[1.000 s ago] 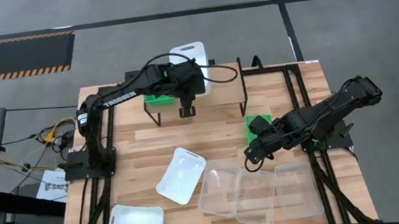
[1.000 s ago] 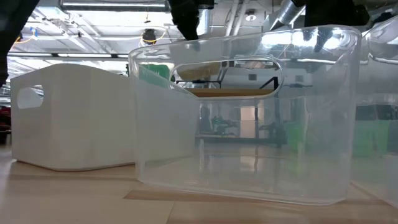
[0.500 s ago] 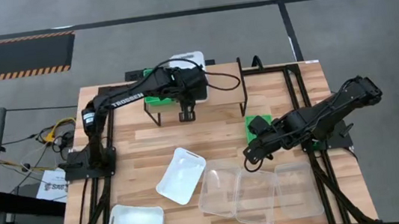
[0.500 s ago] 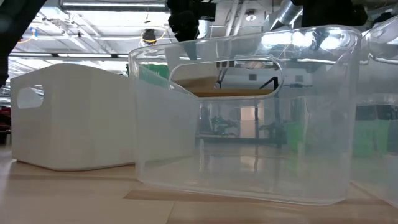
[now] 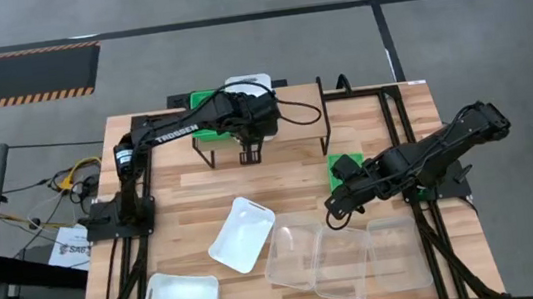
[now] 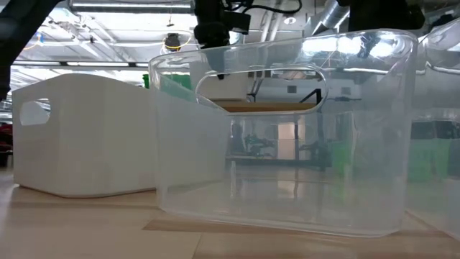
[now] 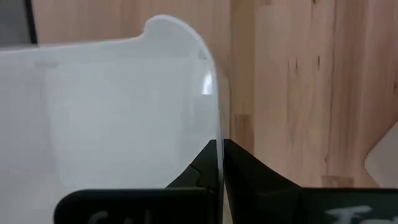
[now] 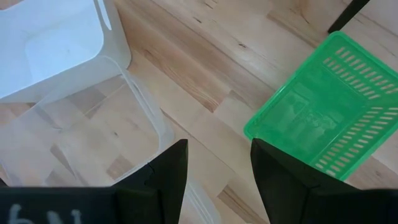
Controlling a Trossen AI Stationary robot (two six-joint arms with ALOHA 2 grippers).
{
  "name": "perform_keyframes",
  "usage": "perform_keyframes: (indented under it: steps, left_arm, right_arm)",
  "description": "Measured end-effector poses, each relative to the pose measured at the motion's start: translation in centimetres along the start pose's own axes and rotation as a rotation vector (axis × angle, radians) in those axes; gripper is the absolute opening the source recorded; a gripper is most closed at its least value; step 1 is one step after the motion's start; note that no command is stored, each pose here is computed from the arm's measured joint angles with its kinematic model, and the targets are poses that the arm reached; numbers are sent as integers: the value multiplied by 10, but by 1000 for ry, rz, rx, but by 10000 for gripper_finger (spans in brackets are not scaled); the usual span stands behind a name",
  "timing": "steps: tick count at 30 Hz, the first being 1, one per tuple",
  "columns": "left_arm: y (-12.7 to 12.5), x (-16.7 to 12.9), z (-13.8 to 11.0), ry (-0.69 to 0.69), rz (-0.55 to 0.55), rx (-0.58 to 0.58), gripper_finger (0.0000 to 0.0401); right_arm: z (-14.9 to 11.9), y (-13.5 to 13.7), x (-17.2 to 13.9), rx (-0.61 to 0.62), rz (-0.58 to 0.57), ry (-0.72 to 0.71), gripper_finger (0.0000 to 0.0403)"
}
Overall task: Stack baskets on shelf by color
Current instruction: Put the top white bin on the shelf, then stack the bottom white bin on top of the white bin on the shelf
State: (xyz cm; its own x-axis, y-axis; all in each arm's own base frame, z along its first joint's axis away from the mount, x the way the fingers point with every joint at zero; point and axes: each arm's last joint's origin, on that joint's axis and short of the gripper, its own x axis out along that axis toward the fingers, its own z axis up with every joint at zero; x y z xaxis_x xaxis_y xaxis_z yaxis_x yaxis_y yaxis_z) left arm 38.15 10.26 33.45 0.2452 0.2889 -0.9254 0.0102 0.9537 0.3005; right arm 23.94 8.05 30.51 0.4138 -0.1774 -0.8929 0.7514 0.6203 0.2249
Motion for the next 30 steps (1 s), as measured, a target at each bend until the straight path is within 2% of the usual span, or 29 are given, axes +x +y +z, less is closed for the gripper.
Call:
perform_keyframes:
  steps: [5,15,23,30]
  left_arm:
    - [1,1,1,6,42,-1,15]
    - [3,1,1,10,80,0,107]
    - [3,0,5,-24,93,5,148]
    - [5,-22,10,-92,112,4,188]
  right_arm:
    - [0,0,0,0,0,0,201]
    - [0,0,0,-3,0,1,201]
    - [0,0,0,-3,0,1,201]
    - [0,0,0,-3,0,1,201]
